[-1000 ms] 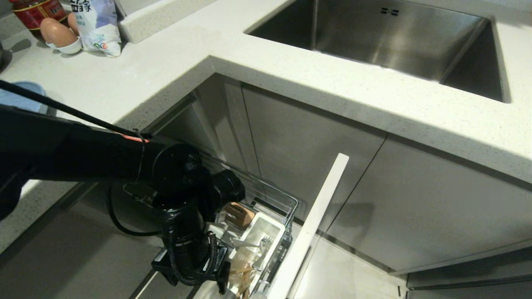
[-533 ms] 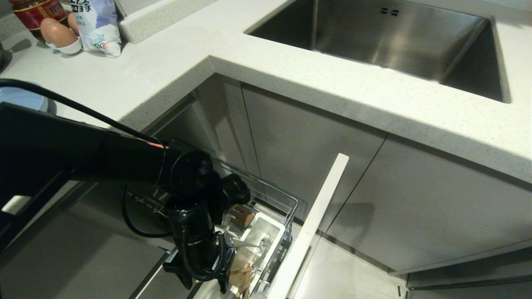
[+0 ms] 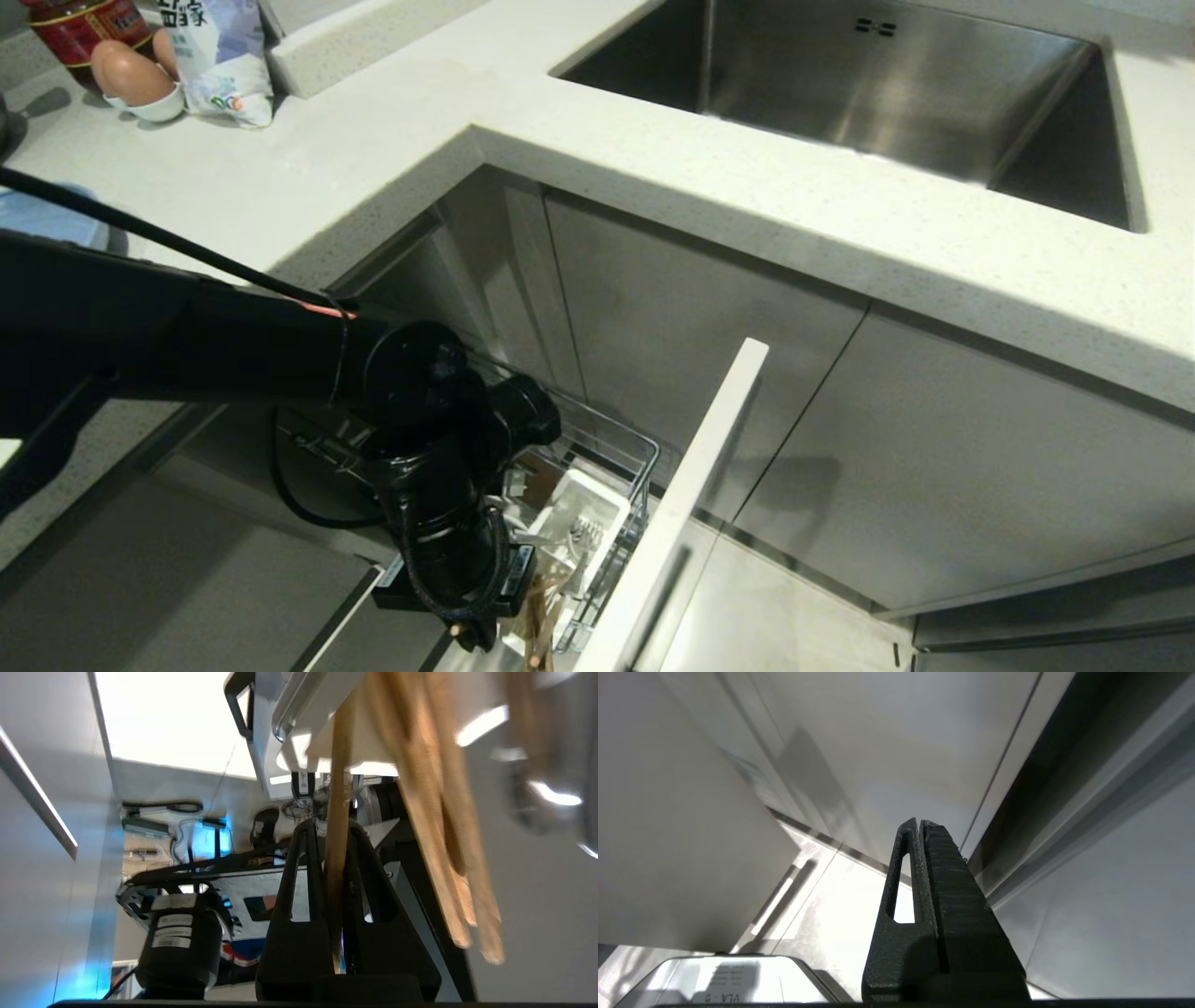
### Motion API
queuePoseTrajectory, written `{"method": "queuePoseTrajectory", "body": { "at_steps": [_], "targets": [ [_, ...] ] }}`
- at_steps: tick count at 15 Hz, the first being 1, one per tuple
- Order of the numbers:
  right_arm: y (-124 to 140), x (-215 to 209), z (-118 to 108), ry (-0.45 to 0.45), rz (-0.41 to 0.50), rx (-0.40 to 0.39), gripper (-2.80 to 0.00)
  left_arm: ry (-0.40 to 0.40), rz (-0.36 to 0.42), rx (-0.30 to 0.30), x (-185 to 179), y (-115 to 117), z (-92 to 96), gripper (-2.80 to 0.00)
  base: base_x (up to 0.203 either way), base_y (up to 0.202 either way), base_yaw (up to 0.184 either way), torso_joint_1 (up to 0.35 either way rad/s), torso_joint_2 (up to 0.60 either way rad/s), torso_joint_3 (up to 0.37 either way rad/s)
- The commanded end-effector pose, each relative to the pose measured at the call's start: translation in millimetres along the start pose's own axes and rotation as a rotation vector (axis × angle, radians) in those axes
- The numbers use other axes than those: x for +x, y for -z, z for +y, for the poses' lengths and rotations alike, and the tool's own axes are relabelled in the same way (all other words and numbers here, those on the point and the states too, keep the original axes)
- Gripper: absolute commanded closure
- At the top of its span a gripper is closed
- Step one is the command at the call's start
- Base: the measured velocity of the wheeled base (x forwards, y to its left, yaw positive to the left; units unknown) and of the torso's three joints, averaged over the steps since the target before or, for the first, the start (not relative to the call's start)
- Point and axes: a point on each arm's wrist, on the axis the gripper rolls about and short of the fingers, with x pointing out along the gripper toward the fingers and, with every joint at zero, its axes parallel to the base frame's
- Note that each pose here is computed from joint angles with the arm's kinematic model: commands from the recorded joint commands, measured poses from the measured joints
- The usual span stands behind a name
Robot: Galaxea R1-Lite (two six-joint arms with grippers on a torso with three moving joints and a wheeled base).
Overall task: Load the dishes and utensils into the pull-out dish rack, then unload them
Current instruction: Take the chopsticks out of the cupboard
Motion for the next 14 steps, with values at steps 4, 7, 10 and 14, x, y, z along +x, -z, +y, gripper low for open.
{"method": "queuePoseTrajectory", "body": {
  "at_steps": [4, 7, 10, 14],
  "targets": [
    [0, 0, 0, 0.000, 0.000, 0.000, 0.00, 0.035, -0.064, 0.050, -45, 39, 2.5, 0.00, 0.000, 0.000, 0.000, 0.000, 0.00, 0.000],
    [0, 0, 0, 0.000, 0.001, 0.000, 0.00, 0.054, -0.097, 0.082, -68, 61, 4.8, 0.00, 0.000, 0.000, 0.000, 0.000, 0.00, 0.000],
    [0, 0, 0, 0.000, 0.002, 0.000, 0.00, 0.075, -0.128, 0.106, -97, 86, 12.3, 0.00, 0.000, 0.000, 0.000, 0.000, 0.00, 0.000],
    [0, 0, 0, 0.000, 0.001, 0.000, 0.00, 0.137, -0.224, 0.125, -144, 125, 30.2, 0.00, 0.000, 0.000, 0.000, 0.000, 0.00, 0.000]
  ]
}}
